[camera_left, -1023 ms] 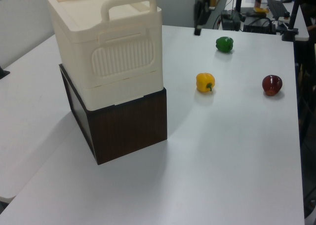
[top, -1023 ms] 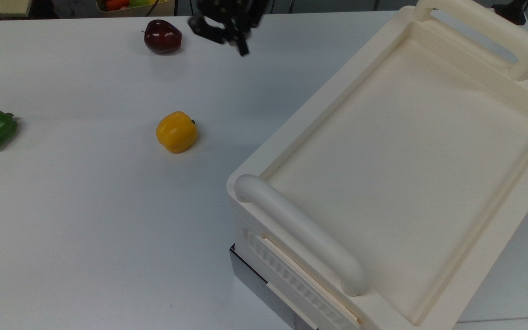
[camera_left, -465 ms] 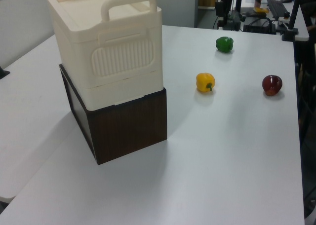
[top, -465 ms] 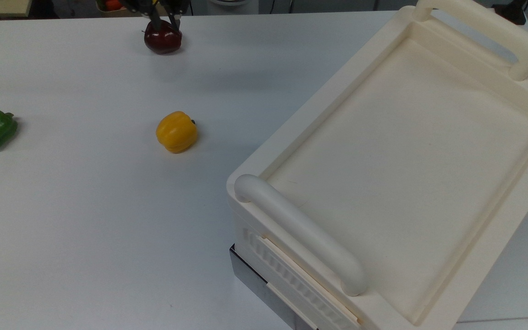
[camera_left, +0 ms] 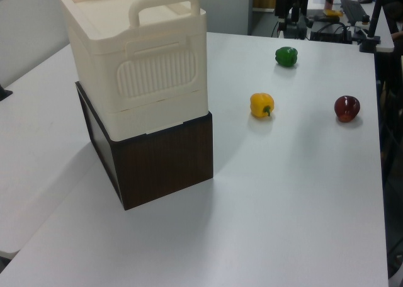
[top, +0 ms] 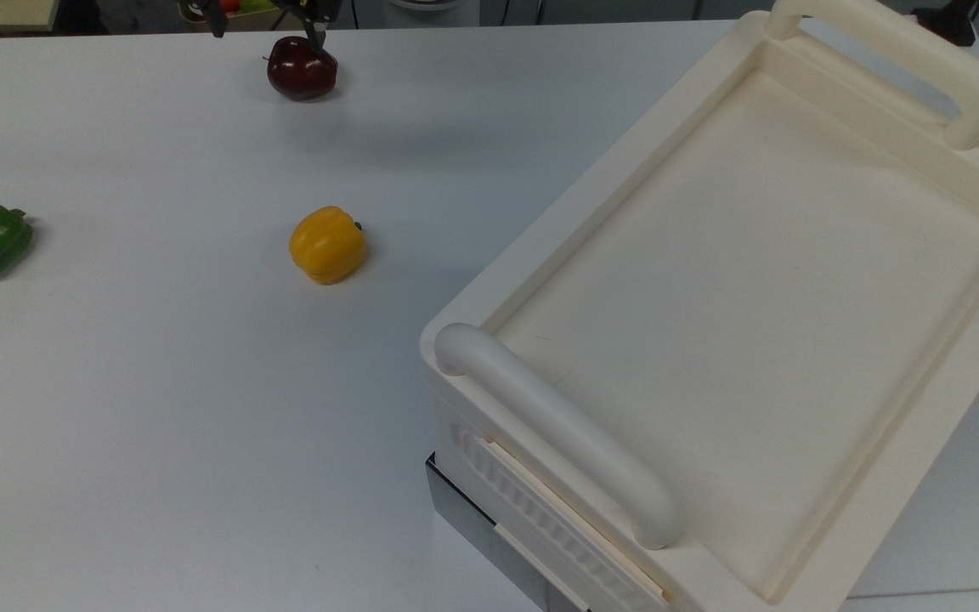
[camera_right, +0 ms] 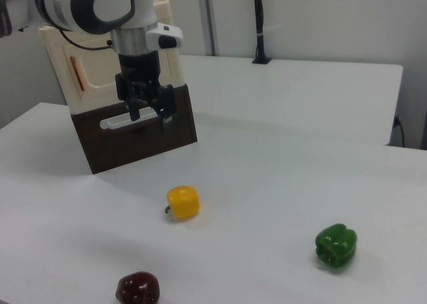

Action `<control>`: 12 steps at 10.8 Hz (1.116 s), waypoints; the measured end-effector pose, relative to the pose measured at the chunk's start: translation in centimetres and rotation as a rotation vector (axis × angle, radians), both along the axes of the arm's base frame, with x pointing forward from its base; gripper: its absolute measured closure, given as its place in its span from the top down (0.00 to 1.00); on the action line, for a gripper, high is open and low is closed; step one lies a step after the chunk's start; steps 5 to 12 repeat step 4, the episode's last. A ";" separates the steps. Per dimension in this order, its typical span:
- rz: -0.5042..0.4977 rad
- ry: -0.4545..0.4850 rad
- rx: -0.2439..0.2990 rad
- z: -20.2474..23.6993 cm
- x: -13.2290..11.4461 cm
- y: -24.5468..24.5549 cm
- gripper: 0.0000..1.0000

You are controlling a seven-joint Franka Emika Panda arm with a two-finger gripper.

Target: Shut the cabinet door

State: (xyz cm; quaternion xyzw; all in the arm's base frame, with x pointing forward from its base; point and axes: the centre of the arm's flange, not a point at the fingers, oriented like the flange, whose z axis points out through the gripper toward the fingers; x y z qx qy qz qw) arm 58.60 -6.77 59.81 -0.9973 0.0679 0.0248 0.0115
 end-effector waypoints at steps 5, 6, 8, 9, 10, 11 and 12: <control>-0.028 -0.006 -0.004 0.4 -0.3 -1.3 1.00; -0.028 -0.006 -0.004 0.4 -0.3 -1.3 1.00; -0.028 -0.006 -0.004 0.4 -0.3 -1.3 1.00; -0.028 -0.006 -0.004 0.4 -0.3 -1.3 1.00; -0.028 -0.006 -0.004 0.4 -0.3 -1.3 1.00; -0.028 -0.006 -0.004 0.4 -0.3 -1.3 1.00; -0.028 -0.006 -0.004 0.4 -0.3 -1.3 1.00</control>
